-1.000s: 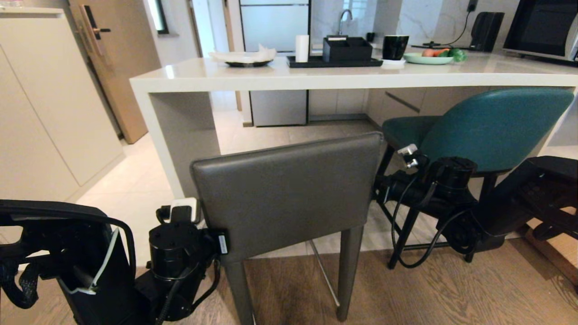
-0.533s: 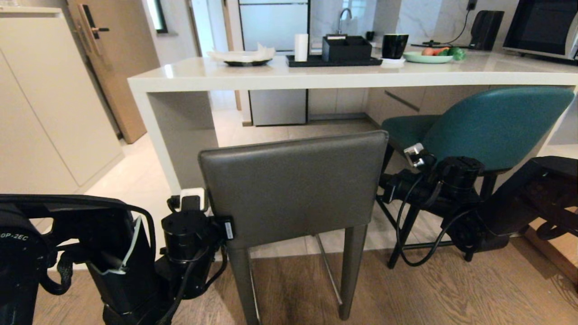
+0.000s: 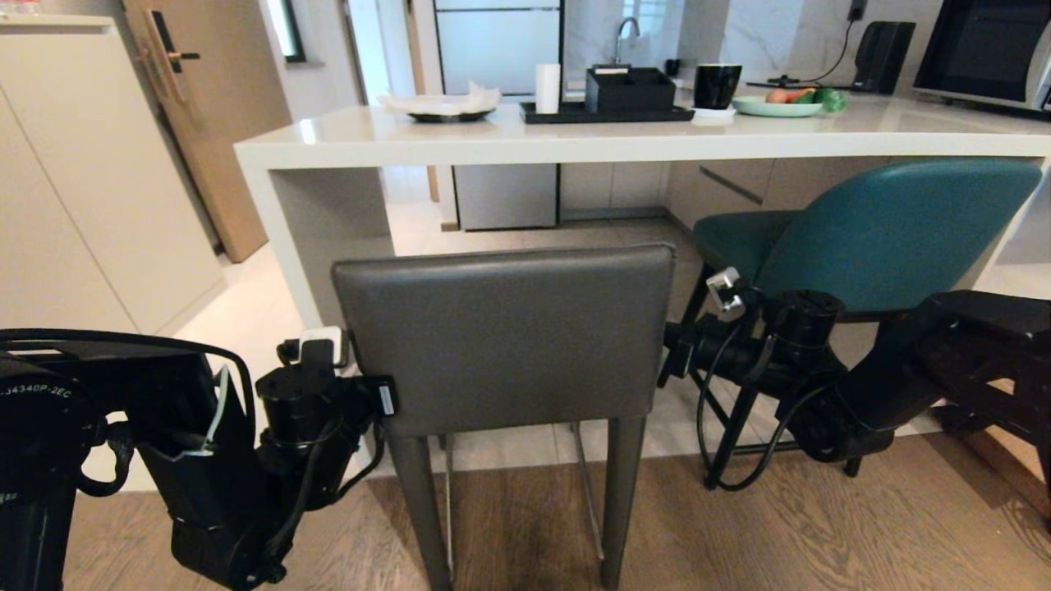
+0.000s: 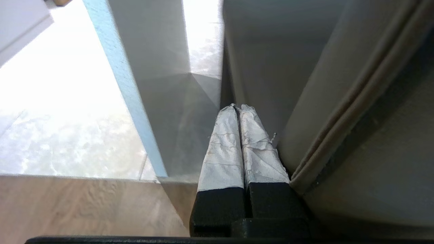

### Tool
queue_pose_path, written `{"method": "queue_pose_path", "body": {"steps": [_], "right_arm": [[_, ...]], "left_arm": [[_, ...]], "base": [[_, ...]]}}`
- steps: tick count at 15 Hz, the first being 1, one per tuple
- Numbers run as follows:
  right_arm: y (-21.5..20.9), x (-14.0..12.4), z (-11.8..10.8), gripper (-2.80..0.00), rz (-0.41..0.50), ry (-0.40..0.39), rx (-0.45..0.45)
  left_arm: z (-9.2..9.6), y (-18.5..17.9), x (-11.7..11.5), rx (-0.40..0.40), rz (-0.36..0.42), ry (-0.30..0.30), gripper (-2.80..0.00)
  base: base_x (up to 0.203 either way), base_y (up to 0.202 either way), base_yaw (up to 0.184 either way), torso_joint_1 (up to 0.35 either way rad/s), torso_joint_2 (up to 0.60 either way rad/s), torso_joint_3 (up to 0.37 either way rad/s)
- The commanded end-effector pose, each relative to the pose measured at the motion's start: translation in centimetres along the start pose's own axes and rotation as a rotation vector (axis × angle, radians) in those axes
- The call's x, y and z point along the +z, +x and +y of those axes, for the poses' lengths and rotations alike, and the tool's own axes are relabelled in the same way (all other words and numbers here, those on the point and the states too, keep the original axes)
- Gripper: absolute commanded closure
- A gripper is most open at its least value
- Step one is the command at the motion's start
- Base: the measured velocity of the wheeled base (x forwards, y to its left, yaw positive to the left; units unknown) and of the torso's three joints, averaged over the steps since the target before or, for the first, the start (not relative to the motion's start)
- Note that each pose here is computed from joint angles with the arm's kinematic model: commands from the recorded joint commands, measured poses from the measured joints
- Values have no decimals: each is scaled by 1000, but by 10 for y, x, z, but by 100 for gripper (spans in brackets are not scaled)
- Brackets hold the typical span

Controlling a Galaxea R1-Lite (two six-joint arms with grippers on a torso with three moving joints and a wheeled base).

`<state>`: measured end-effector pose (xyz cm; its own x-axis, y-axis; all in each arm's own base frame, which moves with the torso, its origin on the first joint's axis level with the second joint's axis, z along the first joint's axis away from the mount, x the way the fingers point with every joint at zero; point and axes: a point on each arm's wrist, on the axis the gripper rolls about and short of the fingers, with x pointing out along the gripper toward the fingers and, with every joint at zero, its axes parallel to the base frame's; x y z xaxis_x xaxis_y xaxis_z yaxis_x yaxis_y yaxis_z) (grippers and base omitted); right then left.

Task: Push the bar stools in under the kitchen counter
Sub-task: Push the gray chair back under the dining table

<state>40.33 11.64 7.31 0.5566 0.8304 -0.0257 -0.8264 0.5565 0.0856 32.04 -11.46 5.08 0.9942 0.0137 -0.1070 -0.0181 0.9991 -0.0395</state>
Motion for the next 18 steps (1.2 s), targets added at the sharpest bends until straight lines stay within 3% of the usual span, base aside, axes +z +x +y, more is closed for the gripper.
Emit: {"method": "queue_pose_path", "body": {"steps": [1,5,9,11,14,18], "right_arm": [[4,-5,4,0,7,5,4],[11,-11,13,0,20,8,30],[12,-13,9,0,19,9,13],[10,-9,4,0,5,5,-59],[9,-8,1,0,1,11,-214],[-6,39,19,0,-32,-4,-392]], "left_arm": [[14,13,-2,37,-7,4,0],[33,36,-4,61,-29,25,0],[34,42,-10,56,-23,25,0],[36,38,-12,50,-5,30,0],[35,30,-11,-25,14,32,0],[39,30,-1,-84,-12,21,0]], "base": [[0,0,0,0,0,0],[0,0,0,0,0,0],[0,0,0,0,0,0],[0,0,0,0,0,0],[0,0,0,0,0,0],[0,0,0,0,0,0]]}}
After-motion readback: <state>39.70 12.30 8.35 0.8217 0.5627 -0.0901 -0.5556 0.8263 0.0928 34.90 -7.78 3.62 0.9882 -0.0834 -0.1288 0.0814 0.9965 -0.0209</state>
